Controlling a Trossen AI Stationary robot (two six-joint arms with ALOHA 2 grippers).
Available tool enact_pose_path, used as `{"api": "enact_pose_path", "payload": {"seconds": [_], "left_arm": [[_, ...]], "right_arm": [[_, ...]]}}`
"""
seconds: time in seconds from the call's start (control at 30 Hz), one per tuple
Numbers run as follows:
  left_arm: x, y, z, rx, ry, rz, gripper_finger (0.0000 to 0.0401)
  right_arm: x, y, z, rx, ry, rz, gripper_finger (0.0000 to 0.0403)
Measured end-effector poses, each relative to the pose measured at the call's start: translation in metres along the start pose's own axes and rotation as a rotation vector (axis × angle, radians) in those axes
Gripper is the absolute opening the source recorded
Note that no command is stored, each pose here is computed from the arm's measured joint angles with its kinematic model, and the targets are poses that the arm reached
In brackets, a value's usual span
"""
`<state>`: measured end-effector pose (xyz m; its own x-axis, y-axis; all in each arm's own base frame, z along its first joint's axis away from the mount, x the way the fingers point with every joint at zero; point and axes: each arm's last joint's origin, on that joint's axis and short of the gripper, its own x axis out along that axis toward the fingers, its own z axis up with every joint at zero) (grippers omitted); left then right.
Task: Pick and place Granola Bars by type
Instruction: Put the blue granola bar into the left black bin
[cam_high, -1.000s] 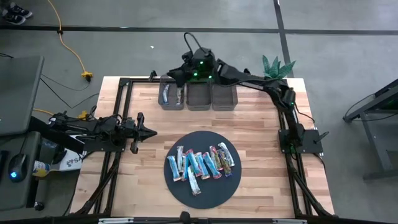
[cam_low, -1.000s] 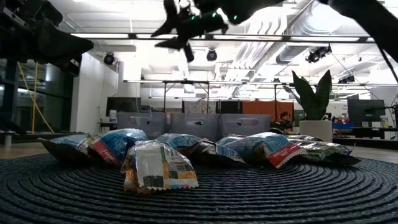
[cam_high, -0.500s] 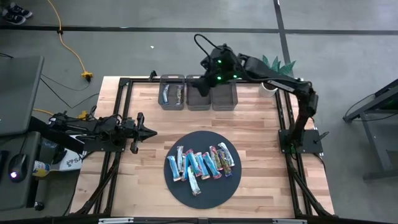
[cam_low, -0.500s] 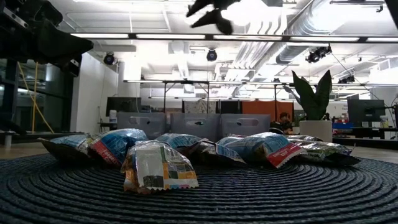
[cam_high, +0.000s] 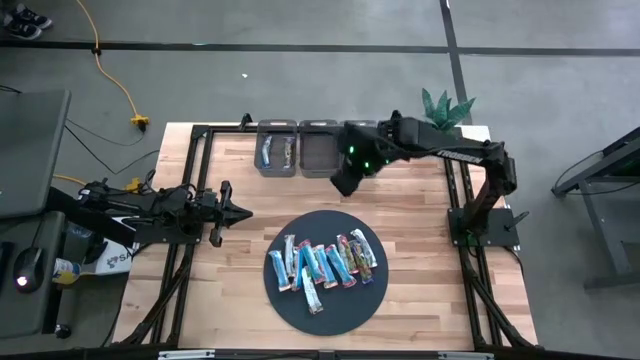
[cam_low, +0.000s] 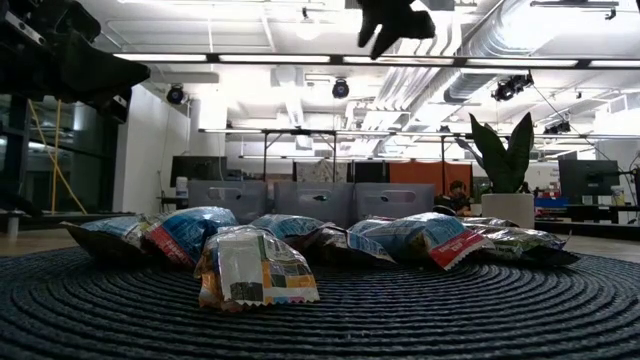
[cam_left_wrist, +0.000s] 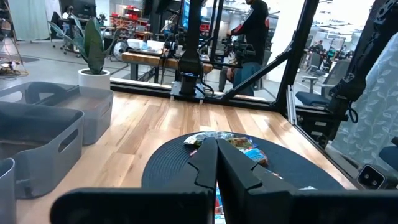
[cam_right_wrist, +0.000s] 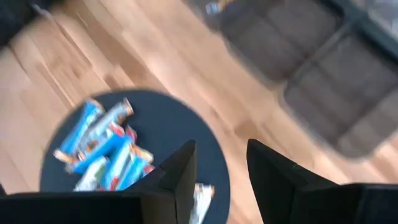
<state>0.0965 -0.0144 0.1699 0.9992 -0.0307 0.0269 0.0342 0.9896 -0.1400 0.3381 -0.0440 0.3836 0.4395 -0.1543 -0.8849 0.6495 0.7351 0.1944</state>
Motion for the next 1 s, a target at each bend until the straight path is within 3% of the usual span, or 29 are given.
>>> {"api": "enact_pose_path", "payload": {"seconds": [0.27, 0.63, 1.0], "left_arm": [[0.000, 0.000, 0.000, 0.000, 0.001, 0.000, 0.0001], [0.000, 0.000, 0.000, 0.000, 0.000, 0.000, 0.0001], [0.000, 0.000, 0.000, 0.000, 0.000, 0.000, 0.0001]], "right_arm": [[-0.006, 0.026, -0.037, 0.063, 0.082, -0.083, 0.0126], [-0.003, 0.066, -0.078, 0.140, 0.138, -0.094, 0.0126], [0.046, 0.106, -0.114, 0.194, 0.247, -0.199, 0.0126]]}}
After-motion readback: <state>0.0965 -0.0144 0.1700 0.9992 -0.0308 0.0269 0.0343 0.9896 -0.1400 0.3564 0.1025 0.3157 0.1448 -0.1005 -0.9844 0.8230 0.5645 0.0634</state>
